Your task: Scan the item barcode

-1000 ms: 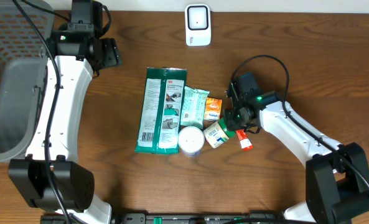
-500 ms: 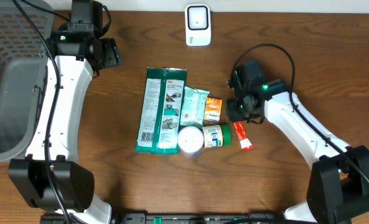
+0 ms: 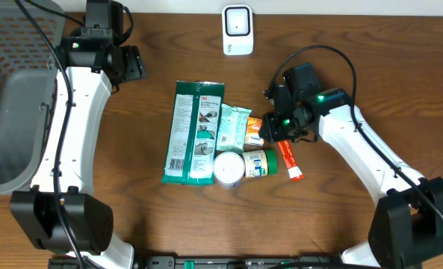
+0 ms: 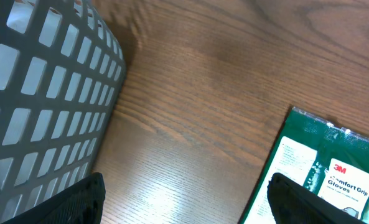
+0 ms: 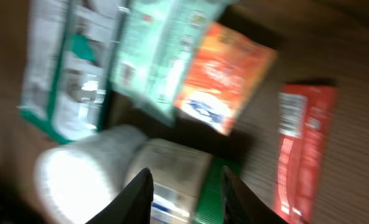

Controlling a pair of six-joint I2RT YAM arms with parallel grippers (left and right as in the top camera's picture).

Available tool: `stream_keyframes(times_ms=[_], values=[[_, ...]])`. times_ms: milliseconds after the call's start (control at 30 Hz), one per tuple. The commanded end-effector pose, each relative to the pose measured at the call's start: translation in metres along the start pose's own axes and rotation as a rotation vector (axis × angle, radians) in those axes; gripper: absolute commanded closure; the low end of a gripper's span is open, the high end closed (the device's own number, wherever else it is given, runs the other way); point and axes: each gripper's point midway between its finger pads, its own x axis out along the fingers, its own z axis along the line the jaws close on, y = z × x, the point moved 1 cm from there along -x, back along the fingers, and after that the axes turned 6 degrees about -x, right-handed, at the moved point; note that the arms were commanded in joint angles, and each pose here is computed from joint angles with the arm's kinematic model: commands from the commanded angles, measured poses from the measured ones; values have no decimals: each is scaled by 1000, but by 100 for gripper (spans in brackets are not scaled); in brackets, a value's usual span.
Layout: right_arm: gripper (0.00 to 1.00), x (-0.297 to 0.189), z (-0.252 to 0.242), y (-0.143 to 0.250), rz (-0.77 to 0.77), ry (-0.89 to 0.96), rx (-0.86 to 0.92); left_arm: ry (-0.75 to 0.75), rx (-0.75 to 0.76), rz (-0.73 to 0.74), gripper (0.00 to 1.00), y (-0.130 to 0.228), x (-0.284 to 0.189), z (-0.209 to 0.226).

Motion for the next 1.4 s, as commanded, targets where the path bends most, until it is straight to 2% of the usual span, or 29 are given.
stream_keyframes(times_ms=[0, 100, 400, 833, 1200, 1367], values=[[75, -2, 30, -5, -13, -142, -40, -10, 6, 2, 17, 0, 1, 1], [98, 3, 46, 1, 11, -158, -77, -11, 6, 2, 17, 0, 1, 1], [99, 20, 103, 27, 82, -195, -233, -10, 6, 2, 17, 0, 1, 1], [99, 49, 129, 63, 131, -64, -408, -10, 6, 2, 17, 0, 1, 1], [99, 55, 131, 64, 110, -46, -436, -11, 6, 2, 17, 0, 1, 1], [99, 53, 122, 62, 117, -36, -378, -11, 7, 2, 17, 0, 1, 1]])
